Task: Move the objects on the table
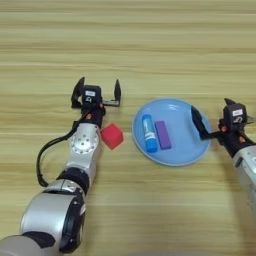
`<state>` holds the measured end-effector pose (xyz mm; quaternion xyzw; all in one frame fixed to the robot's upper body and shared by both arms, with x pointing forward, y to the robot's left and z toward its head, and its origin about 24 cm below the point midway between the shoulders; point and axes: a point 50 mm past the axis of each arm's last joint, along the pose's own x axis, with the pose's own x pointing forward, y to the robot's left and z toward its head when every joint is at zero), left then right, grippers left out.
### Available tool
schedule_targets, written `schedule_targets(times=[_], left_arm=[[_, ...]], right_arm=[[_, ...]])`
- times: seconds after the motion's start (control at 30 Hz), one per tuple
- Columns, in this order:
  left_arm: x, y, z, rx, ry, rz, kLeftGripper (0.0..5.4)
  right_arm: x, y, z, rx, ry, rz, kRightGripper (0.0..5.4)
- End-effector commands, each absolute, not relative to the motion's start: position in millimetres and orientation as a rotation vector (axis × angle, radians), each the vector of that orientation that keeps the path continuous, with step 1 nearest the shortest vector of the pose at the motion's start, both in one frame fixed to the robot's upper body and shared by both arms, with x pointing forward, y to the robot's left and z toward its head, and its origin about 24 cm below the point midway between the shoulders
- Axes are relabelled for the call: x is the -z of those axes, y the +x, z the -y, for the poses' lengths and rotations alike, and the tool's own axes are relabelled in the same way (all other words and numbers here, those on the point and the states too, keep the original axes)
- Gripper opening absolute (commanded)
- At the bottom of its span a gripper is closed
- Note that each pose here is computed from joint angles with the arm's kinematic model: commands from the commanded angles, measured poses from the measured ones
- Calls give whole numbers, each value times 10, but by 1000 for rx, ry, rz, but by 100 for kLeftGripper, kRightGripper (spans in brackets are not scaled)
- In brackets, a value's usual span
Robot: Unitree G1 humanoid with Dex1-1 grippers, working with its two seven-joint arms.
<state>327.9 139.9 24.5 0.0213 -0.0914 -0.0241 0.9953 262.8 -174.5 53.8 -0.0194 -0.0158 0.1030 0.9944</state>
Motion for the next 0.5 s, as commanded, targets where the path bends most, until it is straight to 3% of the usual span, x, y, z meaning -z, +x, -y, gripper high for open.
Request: schedule_targets(times=[0.03,0.5], left_arm=[[-297,3316,-1380,56,54,200,540],[-297,3313,-1388,56,56,202,540]], right_arm=[[-559,2717,1876,-148,-50,80,536],[-399,2819,2020,-72,-42,110,536]])
